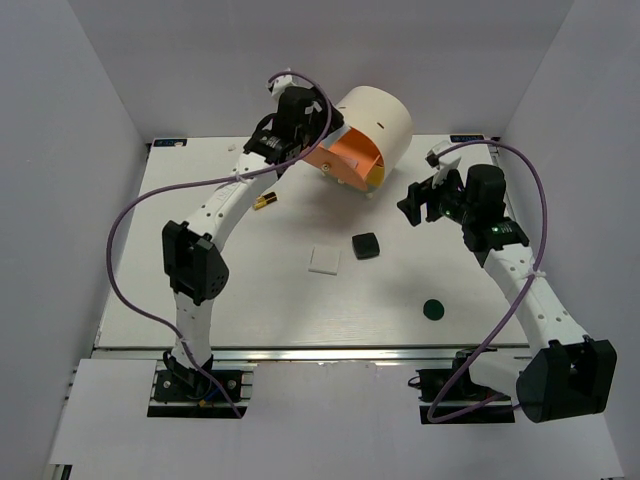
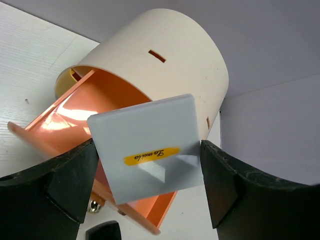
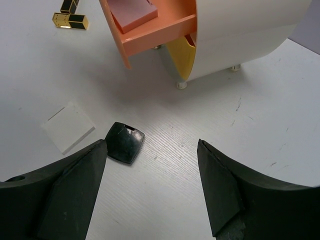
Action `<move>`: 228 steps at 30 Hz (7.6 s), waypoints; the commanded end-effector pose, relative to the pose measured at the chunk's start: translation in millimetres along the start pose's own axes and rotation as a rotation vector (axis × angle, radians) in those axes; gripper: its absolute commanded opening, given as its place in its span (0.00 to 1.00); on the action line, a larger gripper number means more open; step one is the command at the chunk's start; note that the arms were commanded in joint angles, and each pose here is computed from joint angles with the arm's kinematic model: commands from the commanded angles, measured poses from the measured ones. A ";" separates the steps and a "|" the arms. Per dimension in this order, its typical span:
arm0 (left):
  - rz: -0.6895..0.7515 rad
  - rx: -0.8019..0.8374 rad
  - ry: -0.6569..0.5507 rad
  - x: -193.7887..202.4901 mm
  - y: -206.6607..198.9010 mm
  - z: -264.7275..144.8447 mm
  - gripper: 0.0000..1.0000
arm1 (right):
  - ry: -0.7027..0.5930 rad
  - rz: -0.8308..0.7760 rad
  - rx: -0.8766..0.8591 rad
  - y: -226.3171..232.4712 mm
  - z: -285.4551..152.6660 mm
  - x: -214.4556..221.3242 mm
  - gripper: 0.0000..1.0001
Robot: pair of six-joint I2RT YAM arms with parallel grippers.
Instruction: Organize the makeup
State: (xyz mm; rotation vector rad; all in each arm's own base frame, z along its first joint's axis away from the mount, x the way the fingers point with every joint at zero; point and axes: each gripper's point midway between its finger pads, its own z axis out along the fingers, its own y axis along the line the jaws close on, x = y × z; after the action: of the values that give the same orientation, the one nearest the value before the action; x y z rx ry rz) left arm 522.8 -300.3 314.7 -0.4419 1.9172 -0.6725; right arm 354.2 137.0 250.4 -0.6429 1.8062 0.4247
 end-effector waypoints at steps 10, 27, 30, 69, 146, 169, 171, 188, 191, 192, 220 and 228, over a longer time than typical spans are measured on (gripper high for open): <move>-0.033 0.044 -0.031 -10.8 -15.2 1.1 0.14 | -0.030 -0.005 -0.009 4.8 -6.4 -0.4 0.78; 0.076 0.162 -0.210 -80.2 -40.6 -62.5 0.87 | 0.200 0.074 -0.161 26.9 11.4 54.2 0.82; 0.128 0.173 -0.206 -75.9 -25.8 -88.8 0.98 | 0.320 0.141 -0.145 32.0 21.5 85.1 0.83; -0.022 -0.189 0.076 91.0 191.2 -164.9 0.98 | 0.526 0.185 0.228 60.4 125.3 187.9 0.66; 0.324 -0.261 0.519 227.6 201.4 -110.6 0.98 | -0.298 -0.028 -0.181 -5.3 76.2 -155.4 0.72; 0.599 -0.268 0.643 300.2 184.0 -85.6 0.98 | -0.116 0.094 -0.004 -35.1 13.3 -35.4 0.90; 0.624 -0.272 0.650 305.2 184.9 -87.4 0.98 | -0.117 0.103 -0.009 -34.5 14.3 -35.8 0.89; 0.739 -0.425 0.617 300.8 215.7 -90.5 0.58 | -0.115 0.120 -0.012 -31.8 12.0 -32.3 0.89; 0.725 -0.405 0.586 289.6 202.8 -90.5 0.40 | -0.116 0.115 -0.010 -31.5 10.7 -32.4 0.89; 0.713 -0.387 0.567 282.0 193.1 -91.2 0.30 | -0.114 0.114 -0.007 -31.8 10.5 -31.4 0.89; 0.445 0.145 -0.015 -27.1 -40.0 -52.2 0.00 | -0.092 0.142 -0.082 -20.9 12.6 -20.1 0.13; 0.499 0.187 -0.093 -30.3 -46.8 -23.4 0.00 | -0.081 0.149 -0.079 -18.6 10.7 -12.0 0.16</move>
State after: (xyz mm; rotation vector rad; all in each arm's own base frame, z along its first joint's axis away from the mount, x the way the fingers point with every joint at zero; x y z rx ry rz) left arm 516.3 -309.4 317.8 0.0919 1.9175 -0.4342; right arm 381.8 131.2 250.2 -0.5352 1.8052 0.6116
